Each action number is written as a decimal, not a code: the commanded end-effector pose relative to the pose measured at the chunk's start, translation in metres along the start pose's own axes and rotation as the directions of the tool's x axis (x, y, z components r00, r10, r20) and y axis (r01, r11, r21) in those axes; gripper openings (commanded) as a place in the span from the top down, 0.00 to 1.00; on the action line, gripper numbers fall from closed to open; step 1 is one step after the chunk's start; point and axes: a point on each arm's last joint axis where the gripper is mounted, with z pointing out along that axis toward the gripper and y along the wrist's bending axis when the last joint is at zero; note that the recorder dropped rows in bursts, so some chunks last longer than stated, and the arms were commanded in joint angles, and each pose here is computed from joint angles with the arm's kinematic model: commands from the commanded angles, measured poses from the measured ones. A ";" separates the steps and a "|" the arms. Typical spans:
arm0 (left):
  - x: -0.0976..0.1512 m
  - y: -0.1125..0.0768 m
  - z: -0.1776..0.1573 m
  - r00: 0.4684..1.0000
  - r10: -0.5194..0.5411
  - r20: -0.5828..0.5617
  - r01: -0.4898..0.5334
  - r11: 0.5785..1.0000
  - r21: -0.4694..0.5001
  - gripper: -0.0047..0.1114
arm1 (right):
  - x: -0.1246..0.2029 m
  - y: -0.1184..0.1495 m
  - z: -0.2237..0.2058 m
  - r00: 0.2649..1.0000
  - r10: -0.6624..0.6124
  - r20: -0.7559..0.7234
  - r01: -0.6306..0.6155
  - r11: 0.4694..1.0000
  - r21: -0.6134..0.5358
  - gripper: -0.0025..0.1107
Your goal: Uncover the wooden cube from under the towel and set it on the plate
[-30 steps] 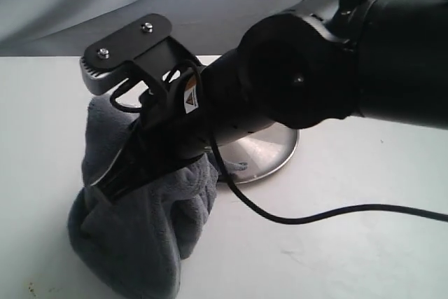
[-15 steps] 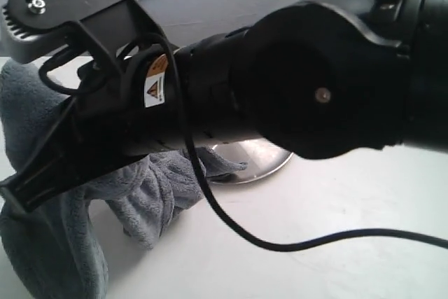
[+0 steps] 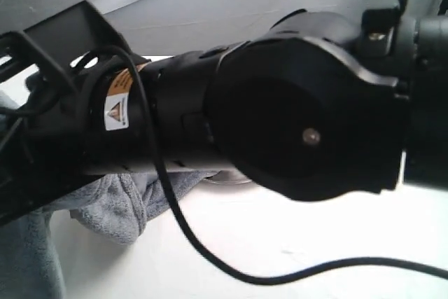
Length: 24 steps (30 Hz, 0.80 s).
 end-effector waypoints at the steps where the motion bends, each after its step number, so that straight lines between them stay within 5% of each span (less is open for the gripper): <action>1: 0.000 0.000 0.000 1.000 -0.005 0.009 0.005 1.000 0.001 0.96 | 0.001 -0.028 -0.006 0.992 0.121 -0.038 -0.118 0.991 0.063 0.98; 7: 0.000 0.000 0.000 1.000 -0.005 0.009 0.005 1.000 0.001 0.96 | 0.011 -0.068 -0.018 0.964 0.236 -0.121 -0.215 0.963 0.163 0.98; 24: 0.000 0.000 0.000 1.000 -0.005 0.009 0.005 1.000 0.001 0.96 | 0.016 -0.136 -0.068 0.857 0.507 0.091 -0.505 0.792 0.342 0.98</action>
